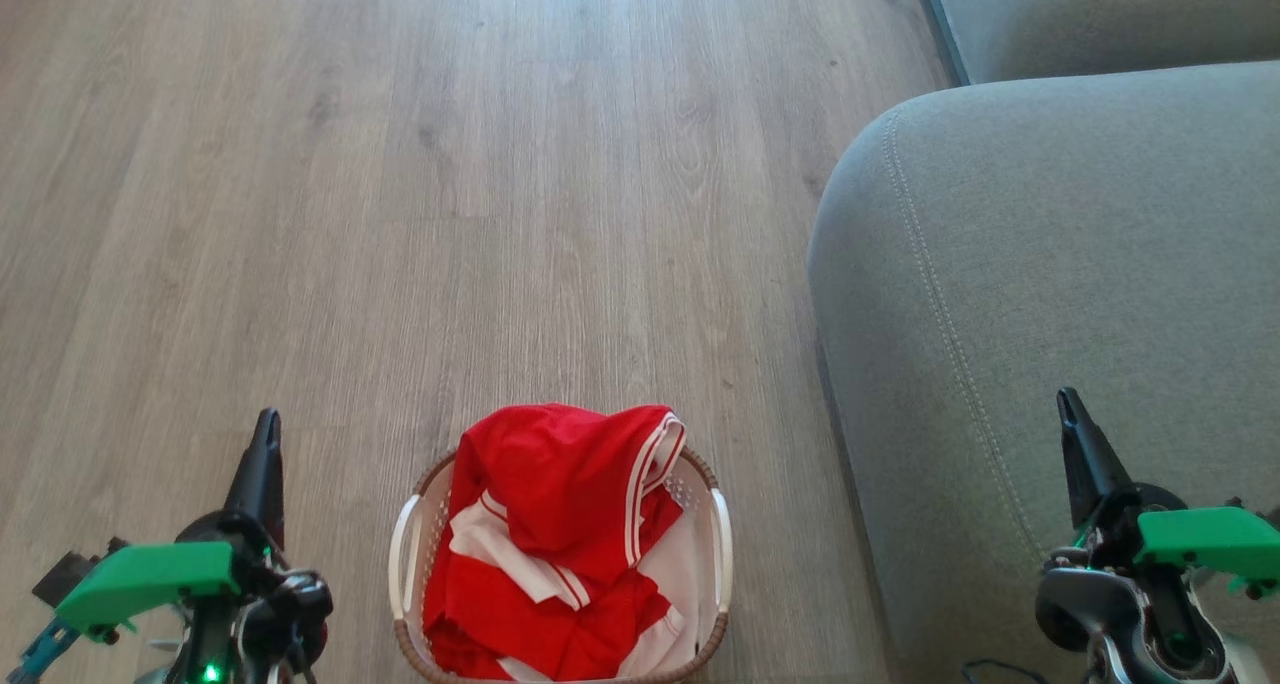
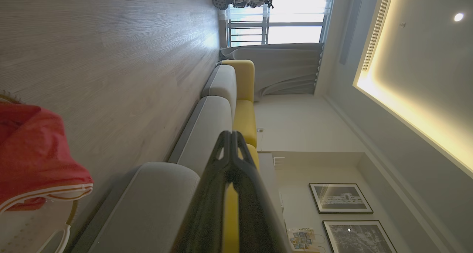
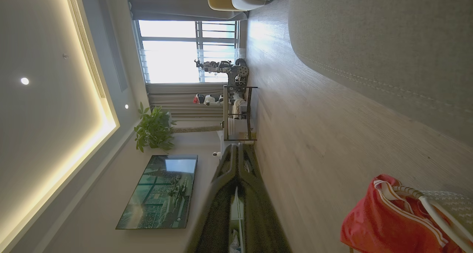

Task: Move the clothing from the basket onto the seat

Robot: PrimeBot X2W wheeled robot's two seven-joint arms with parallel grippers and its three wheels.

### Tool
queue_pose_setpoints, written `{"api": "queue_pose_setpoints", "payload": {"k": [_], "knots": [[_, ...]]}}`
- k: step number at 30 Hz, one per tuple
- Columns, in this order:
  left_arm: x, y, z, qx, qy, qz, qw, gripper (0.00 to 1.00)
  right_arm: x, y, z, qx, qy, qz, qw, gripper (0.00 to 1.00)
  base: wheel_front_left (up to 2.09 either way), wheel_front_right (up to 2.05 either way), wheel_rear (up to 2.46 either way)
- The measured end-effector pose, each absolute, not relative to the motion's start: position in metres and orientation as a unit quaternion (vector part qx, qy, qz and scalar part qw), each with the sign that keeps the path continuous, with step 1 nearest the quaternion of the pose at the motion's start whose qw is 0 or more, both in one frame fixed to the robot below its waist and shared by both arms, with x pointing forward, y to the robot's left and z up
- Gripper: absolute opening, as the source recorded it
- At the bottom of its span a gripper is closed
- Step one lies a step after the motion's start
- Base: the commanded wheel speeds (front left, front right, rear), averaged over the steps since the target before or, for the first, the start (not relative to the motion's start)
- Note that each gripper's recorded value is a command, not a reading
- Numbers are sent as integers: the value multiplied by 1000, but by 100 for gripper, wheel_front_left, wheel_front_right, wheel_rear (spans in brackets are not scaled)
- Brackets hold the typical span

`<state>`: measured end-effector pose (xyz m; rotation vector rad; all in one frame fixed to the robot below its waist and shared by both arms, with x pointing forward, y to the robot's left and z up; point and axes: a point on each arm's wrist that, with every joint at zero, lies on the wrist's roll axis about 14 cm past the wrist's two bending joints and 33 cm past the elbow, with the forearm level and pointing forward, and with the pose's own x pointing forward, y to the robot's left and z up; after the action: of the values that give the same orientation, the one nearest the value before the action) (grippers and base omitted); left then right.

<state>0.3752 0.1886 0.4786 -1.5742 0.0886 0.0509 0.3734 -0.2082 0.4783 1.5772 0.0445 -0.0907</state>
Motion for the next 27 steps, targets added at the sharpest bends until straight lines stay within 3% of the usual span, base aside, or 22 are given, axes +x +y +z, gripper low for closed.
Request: {"api": "queue_pose_setpoints", "payload": {"k": [27], "knots": [[375,189,479,-708,40,23,705,0,373,-208,478,709,20,-41,704,0,0,0,0]]}}
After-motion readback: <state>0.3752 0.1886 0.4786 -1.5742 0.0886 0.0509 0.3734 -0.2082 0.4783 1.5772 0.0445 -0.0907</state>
